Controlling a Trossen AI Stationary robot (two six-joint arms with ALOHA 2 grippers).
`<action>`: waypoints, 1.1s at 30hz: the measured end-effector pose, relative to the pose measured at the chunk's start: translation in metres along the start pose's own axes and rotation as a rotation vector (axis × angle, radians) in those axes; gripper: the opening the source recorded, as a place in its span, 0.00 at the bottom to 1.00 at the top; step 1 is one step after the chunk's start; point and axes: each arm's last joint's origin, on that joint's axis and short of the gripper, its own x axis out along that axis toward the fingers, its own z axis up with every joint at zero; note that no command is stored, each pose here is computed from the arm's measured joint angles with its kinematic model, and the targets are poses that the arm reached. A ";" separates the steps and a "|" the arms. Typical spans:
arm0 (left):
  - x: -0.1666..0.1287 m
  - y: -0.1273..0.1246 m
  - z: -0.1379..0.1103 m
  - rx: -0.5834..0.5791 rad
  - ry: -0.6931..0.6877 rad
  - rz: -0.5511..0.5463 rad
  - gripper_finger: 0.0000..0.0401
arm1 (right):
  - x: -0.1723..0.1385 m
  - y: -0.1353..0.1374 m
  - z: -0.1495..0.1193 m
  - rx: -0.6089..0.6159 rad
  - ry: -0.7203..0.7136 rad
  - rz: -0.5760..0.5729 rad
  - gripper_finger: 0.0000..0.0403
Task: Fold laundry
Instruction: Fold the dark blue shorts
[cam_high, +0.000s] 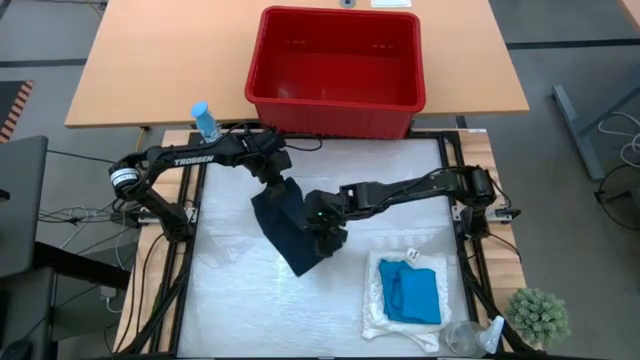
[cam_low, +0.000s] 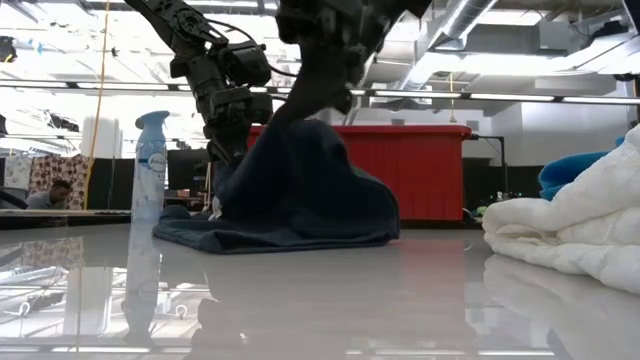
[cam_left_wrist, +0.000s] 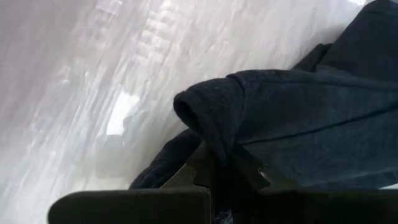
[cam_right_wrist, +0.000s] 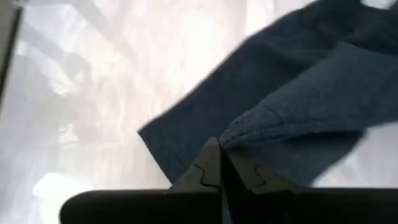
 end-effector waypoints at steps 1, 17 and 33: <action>0.000 0.000 0.000 0.002 0.000 0.000 0.01 | 0.006 -0.001 0.000 0.002 0.001 0.028 0.07; 0.000 0.000 -0.001 0.056 0.006 0.006 0.01 | 0.069 -0.028 -0.006 0.030 -0.034 0.259 0.25; 0.000 0.000 0.001 0.044 -0.010 0.009 0.01 | 0.079 -0.032 -0.001 -0.061 -0.131 0.270 0.43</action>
